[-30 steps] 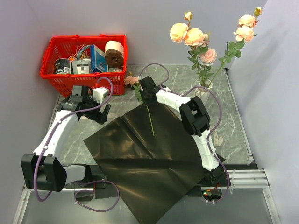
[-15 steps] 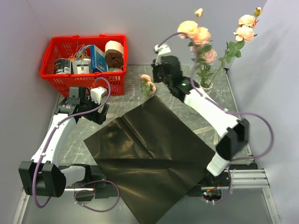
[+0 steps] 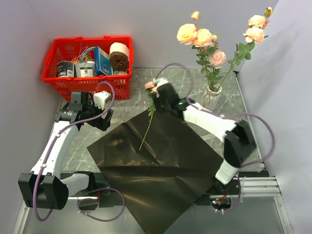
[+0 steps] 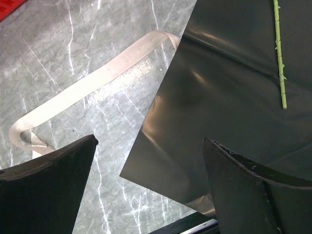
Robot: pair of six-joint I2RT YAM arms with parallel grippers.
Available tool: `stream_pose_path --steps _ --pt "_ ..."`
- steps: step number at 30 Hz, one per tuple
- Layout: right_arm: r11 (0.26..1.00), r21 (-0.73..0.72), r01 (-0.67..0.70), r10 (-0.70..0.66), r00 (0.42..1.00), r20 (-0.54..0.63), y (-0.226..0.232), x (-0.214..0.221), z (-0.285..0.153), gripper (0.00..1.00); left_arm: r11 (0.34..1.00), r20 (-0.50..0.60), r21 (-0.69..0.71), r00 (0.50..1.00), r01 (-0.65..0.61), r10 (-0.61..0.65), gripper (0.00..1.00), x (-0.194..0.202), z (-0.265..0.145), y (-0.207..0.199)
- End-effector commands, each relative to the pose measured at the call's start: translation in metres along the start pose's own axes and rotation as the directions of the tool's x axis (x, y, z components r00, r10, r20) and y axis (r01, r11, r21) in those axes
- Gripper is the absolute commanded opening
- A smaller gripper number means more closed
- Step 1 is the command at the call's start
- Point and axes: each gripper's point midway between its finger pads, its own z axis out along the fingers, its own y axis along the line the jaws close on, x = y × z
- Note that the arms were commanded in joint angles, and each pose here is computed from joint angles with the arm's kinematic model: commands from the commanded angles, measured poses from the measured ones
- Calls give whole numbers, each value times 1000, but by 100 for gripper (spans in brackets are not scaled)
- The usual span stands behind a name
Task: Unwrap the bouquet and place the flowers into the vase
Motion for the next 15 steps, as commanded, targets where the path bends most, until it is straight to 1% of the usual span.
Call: stream_pose_path --steps 1,5,7,10,13,15 --pt "998 17 -62 64 992 -112 17 30 30 56 1000 31 4 1000 7 -7 96 -7 -6 -1" --pt "993 60 -104 113 977 -178 21 42 57 62 1000 31 2 999 4 -4 96 -9 -7 -1" --pt "987 102 -124 141 973 -180 20 42 71 66 1000 28 -3 1000 1 -1 96 -7 -7 0" --pt "976 163 -147 175 968 -178 14 43 86 65 1000 25 -4 1000 -6 6 96 -6 -6 1" --pt "970 184 -162 195 964 -181 14 44 101 64 1000 24 -5 1000 -9 9 96 -5 -5 1" --pt "967 198 -160 201 957 -208 12 49 111 63 1000 22 -6 1000 -14 15 96 -5 -5 2"
